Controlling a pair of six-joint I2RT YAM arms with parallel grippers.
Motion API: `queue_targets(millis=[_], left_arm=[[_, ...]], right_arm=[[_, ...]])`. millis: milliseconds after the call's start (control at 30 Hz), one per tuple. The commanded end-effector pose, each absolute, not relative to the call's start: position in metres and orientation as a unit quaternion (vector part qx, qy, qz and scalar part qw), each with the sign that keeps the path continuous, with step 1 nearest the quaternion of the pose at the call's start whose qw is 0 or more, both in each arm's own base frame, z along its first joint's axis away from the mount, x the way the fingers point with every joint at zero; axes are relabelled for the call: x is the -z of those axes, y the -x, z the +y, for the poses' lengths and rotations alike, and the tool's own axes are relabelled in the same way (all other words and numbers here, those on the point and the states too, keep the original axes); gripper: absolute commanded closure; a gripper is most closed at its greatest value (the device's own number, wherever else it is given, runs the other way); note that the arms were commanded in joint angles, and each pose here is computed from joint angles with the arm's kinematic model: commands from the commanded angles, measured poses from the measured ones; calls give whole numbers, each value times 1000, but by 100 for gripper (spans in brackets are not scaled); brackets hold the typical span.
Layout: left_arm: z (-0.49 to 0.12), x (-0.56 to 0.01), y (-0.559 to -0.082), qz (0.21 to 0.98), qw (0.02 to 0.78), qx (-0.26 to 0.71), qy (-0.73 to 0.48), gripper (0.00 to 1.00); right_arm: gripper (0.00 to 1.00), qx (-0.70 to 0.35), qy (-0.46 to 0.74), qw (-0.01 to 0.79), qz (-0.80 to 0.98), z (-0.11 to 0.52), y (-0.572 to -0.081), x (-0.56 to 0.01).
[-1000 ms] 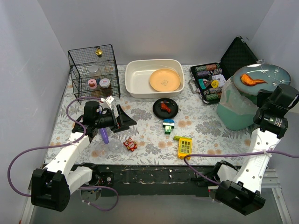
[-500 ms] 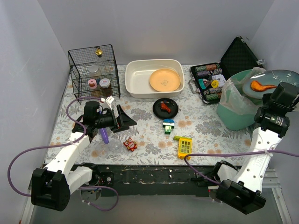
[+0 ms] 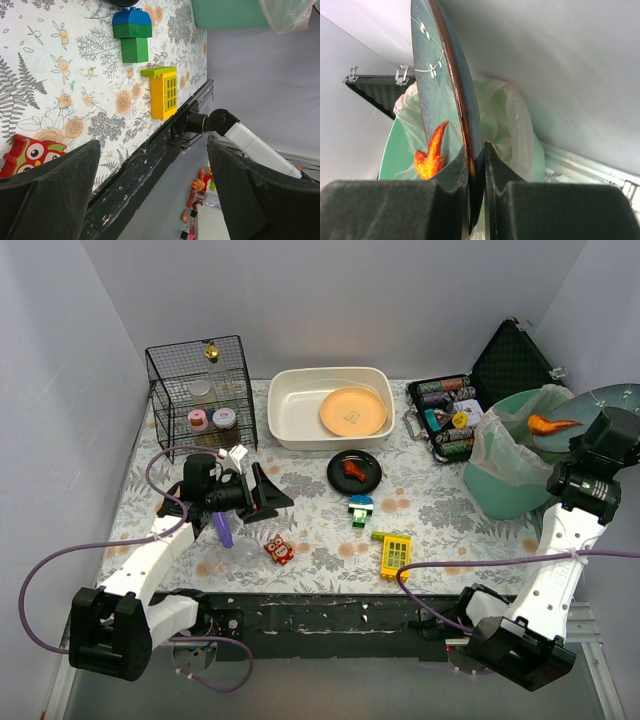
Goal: Clear the kitchen counter
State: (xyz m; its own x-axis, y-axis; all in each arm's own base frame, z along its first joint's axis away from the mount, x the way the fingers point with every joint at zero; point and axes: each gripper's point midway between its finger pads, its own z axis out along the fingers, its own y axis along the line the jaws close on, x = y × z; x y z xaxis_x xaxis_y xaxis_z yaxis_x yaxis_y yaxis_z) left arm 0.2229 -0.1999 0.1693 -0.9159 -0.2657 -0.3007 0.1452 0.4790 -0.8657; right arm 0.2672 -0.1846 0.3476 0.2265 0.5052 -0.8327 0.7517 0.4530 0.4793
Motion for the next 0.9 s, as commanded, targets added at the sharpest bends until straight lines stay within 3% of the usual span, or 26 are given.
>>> queue_targets(millis=[0, 233, 400, 633, 867], left_arm=[[-202, -184, -228, 829, 213, 517, 18, 11], [-202, -185, -229, 828, 212, 518, 17, 11], [-202, -185, -227, 828, 216, 518, 18, 11], [-201, -187, -228, 827, 223, 515, 21, 11], [-199, -190, -232, 827, 234, 509, 34, 11]], right_arm=[[99, 128, -445, 756, 463, -197, -254, -488], [99, 156, -408, 767, 470, -196, -253, -496], [99, 110, -399, 781, 467, -184, -260, -506], [99, -47, -357, 808, 466, -137, -278, -538], [99, -296, -305, 773, 472, -70, -305, -553]])
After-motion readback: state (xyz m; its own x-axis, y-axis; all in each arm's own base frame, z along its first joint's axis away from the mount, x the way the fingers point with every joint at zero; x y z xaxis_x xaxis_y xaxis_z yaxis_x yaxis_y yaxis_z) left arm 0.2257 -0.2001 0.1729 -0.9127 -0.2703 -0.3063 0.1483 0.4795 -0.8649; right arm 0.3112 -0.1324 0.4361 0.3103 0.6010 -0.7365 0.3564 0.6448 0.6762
